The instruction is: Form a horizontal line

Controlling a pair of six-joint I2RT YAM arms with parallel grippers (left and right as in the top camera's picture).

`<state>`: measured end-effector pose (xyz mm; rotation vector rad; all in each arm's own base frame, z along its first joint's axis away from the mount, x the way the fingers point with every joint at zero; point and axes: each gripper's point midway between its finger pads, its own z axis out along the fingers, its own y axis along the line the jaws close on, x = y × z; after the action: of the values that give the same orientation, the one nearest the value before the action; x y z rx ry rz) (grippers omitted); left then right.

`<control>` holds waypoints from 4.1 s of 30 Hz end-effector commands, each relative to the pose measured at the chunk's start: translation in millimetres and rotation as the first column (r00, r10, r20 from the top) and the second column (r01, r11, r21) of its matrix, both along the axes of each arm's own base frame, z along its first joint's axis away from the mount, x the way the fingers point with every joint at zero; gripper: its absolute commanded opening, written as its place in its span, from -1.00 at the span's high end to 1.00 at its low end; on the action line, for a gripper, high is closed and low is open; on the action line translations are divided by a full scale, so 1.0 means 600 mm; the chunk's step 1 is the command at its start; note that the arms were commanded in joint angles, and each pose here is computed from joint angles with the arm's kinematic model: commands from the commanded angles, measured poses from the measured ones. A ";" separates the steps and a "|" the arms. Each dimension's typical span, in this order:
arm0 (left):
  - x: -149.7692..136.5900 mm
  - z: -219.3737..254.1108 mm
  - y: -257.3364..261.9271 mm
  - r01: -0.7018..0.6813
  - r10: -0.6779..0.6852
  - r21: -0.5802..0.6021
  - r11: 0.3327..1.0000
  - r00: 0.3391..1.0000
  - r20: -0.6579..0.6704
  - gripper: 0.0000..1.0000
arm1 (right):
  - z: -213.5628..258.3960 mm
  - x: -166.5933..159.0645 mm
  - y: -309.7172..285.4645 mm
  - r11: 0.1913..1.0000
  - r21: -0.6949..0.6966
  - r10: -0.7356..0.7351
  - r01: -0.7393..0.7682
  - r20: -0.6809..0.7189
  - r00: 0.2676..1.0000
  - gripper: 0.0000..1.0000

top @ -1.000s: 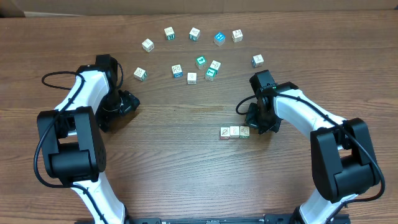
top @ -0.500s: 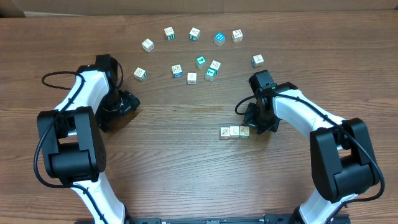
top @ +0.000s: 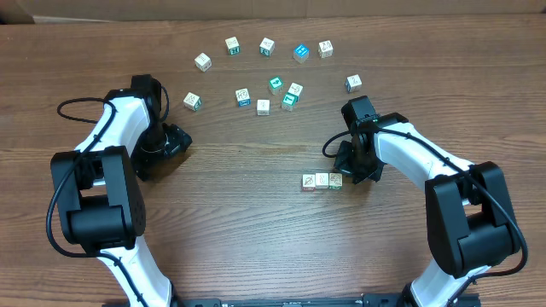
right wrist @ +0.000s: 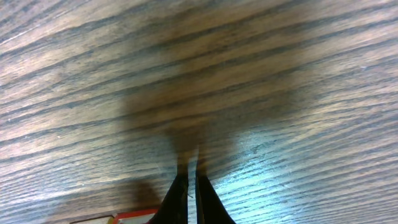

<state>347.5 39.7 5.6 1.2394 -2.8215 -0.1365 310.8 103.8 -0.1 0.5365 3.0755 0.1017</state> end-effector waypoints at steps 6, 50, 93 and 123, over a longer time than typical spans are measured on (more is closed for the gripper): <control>-0.003 0.001 0.004 0.017 -0.016 0.019 1.000 1.000 -0.003 -0.99 | 0.005 0.002 0.010 1.000 0.020 0.004 -0.004 0.007 1.000 0.93; -0.003 0.001 0.004 0.017 -0.016 0.019 1.000 1.000 -0.003 -0.99 | 0.006 0.005 0.023 0.999 0.022 0.027 -0.027 0.025 0.999 0.92; -0.003 0.001 0.004 0.017 -0.016 0.019 1.000 1.000 -0.003 -0.99 | 0.006 0.006 0.023 0.999 0.022 0.027 -0.028 0.027 0.999 0.93; -0.003 0.001 0.004 0.016 -0.016 0.019 1.000 1.000 -0.003 -0.99 | 0.004 -0.014 -0.003 0.998 -0.056 0.019 -0.020 -0.018 1.000 0.93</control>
<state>347.5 39.7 5.6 1.2394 -2.8215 -0.1365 303.2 106.2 -0.4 0.5014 3.0959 0.0513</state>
